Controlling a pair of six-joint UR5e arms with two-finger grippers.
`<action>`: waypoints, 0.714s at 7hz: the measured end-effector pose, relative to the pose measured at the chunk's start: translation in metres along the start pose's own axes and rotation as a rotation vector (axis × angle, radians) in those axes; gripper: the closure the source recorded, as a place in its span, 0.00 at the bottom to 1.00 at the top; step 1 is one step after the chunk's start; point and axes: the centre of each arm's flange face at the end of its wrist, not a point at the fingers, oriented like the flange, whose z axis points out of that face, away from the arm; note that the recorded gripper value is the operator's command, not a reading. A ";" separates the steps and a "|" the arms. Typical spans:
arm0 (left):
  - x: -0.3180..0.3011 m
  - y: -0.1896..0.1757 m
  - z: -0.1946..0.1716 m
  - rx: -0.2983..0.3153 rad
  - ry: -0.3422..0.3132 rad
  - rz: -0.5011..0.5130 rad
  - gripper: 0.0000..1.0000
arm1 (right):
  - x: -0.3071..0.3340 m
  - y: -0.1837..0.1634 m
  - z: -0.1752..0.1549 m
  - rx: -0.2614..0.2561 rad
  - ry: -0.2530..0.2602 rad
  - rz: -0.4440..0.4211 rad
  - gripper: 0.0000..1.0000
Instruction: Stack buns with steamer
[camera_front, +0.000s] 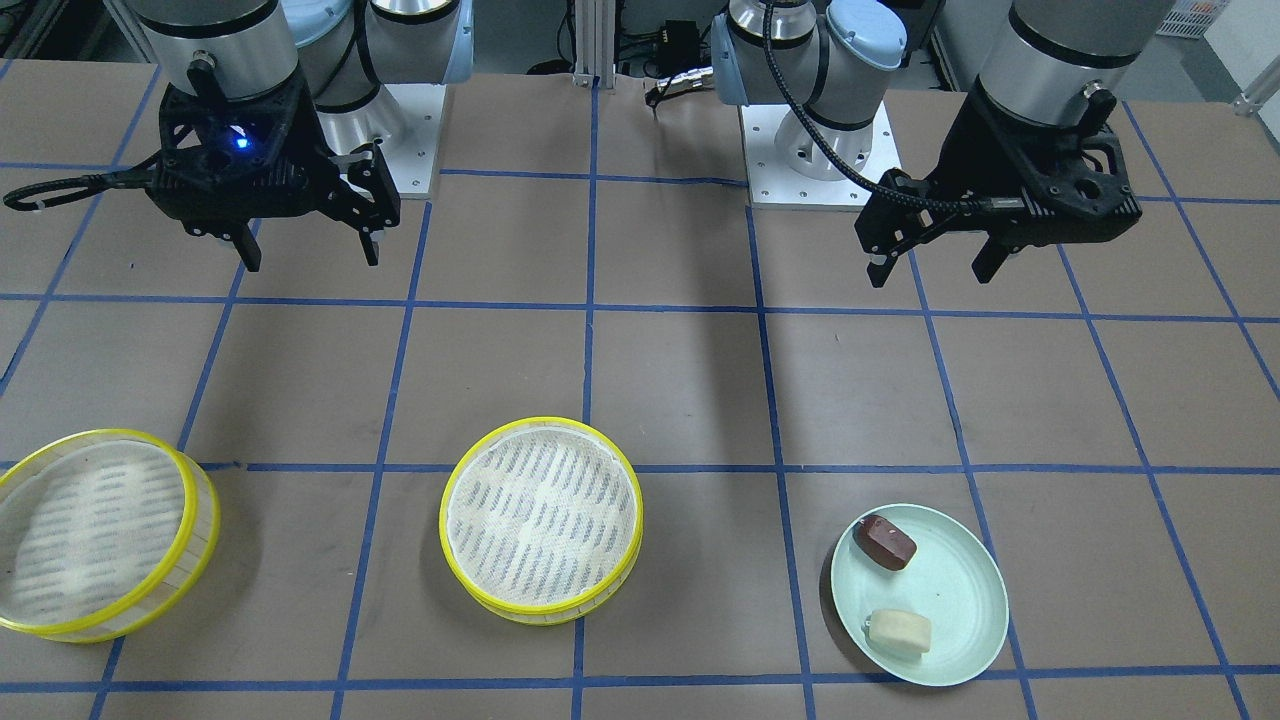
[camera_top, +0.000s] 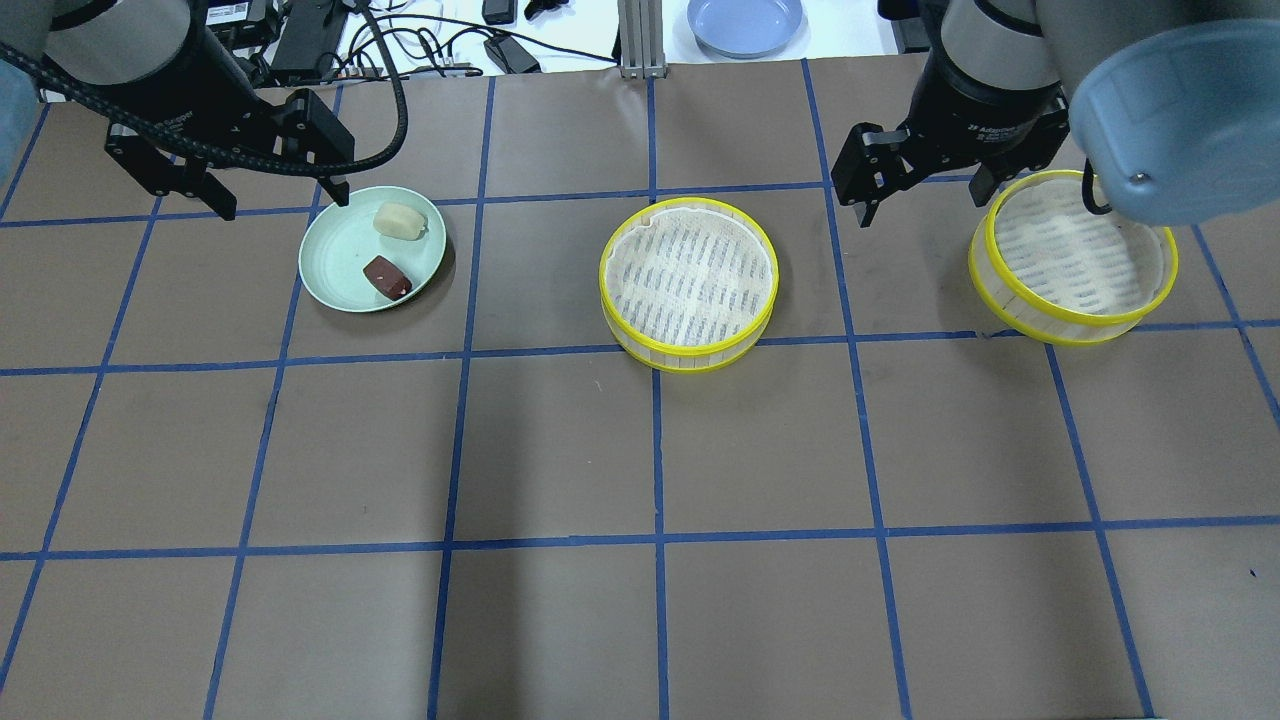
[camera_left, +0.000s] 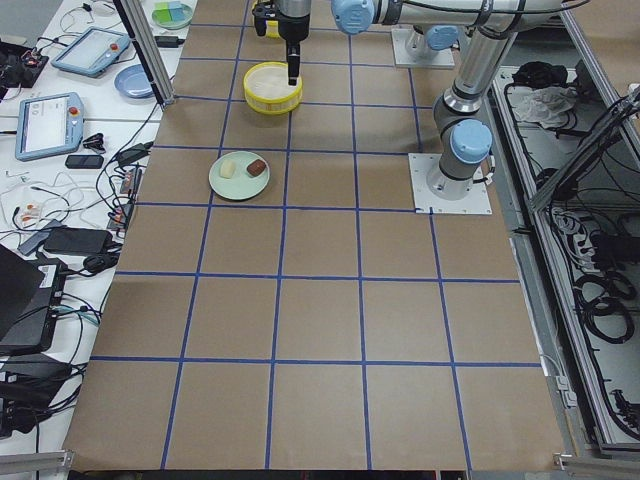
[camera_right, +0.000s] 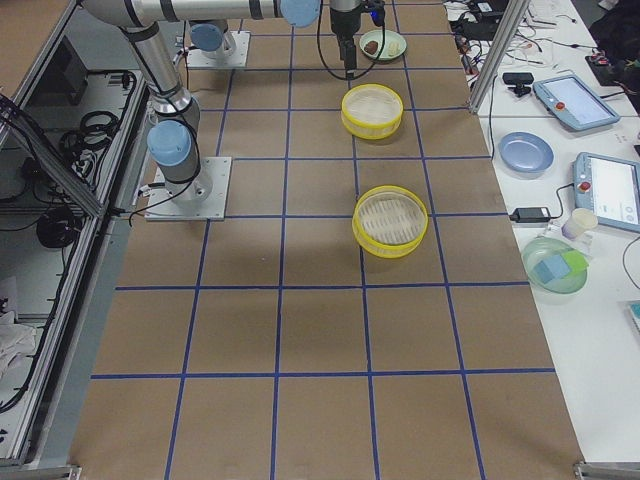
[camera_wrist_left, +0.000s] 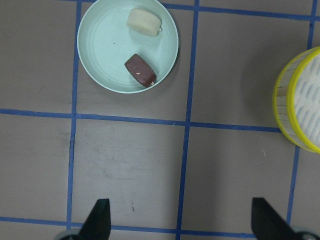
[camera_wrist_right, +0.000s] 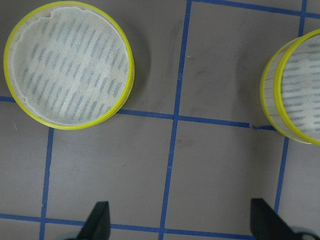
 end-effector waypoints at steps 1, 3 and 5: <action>-0.008 -0.015 0.015 0.005 -0.004 0.006 0.00 | 0.000 0.000 0.000 0.000 -0.001 0.000 0.00; -0.036 -0.060 0.060 0.037 -0.010 0.027 0.00 | 0.001 -0.001 0.000 0.003 -0.001 -0.002 0.00; -0.057 -0.105 0.119 0.086 -0.013 0.057 0.00 | 0.002 -0.001 -0.001 0.008 0.000 -0.002 0.00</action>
